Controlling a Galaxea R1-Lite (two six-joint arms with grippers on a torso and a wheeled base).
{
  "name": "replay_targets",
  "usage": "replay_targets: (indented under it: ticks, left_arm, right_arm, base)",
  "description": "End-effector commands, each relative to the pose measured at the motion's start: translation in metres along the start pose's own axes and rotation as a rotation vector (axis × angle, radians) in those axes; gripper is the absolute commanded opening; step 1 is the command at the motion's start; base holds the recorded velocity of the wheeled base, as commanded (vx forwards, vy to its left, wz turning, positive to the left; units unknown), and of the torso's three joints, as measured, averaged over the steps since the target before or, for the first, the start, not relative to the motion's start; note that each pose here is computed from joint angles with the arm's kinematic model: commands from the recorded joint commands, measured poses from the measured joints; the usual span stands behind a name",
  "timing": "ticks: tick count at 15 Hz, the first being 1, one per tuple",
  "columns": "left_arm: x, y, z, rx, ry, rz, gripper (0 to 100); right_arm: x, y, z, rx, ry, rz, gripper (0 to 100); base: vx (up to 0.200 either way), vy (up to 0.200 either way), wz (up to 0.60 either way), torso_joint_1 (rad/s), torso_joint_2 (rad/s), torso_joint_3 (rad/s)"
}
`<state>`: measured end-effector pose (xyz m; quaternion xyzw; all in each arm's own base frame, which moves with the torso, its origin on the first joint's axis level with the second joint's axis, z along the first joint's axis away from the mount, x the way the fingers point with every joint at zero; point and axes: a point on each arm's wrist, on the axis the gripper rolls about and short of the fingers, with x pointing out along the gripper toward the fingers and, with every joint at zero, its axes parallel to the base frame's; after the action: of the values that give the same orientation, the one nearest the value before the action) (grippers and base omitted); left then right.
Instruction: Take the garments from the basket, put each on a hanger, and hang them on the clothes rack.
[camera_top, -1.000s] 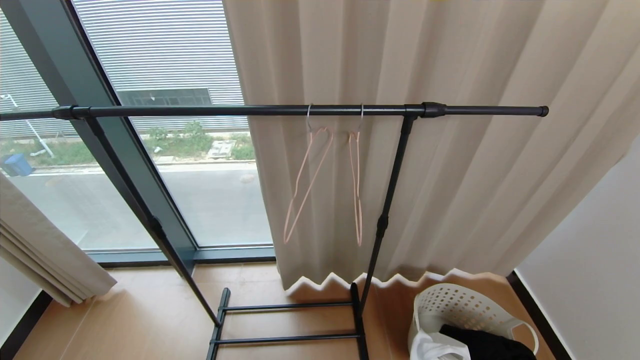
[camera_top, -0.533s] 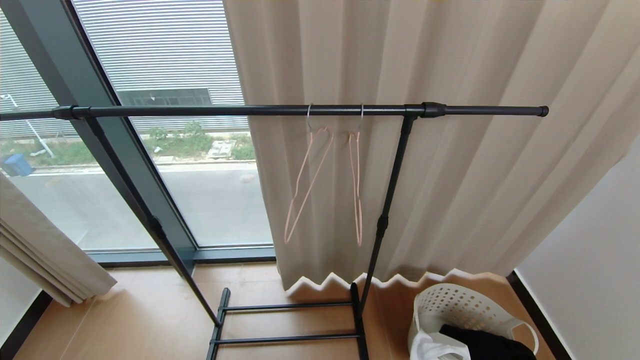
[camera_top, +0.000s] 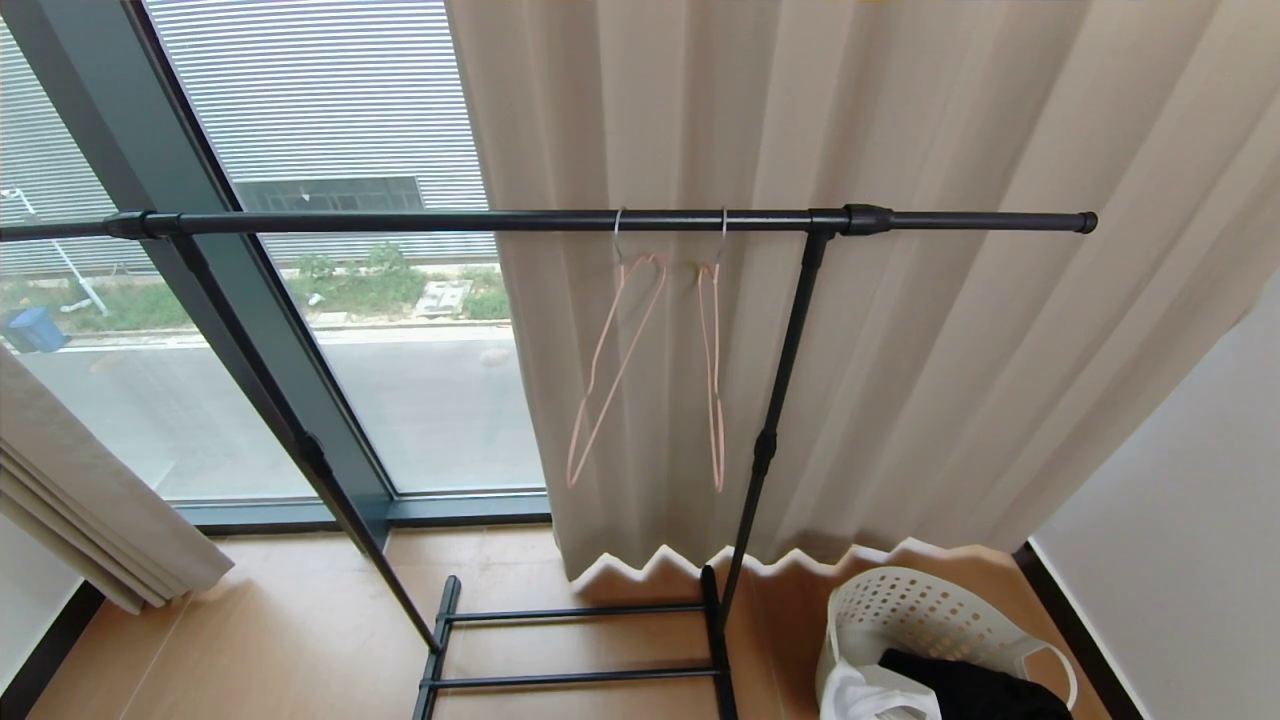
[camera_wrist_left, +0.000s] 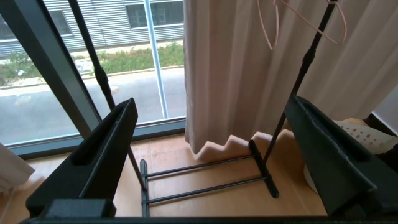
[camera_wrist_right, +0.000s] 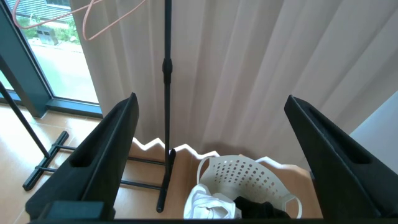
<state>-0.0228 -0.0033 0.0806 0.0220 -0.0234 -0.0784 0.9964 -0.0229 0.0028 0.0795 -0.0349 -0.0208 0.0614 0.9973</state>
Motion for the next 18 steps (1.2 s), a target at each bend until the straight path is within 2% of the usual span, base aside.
replay_targets:
  ticks: [1,18]
  left_arm:
    - [0.0001,0.0000,0.0001,0.000,0.001,0.000,100]
    - [0.0001,0.0000,0.0001,0.000,0.001,0.000,100]
  right_arm:
    - [0.0000,0.0000,0.0001,0.000,-0.001,0.001,100]
    - [0.0000,0.0000,0.0001,-0.001,-0.001,0.001,100]
  base:
    - [0.000,0.000,0.00,0.000,0.00,0.000]
    - [0.000,0.000,0.00,0.000,0.00,0.000]
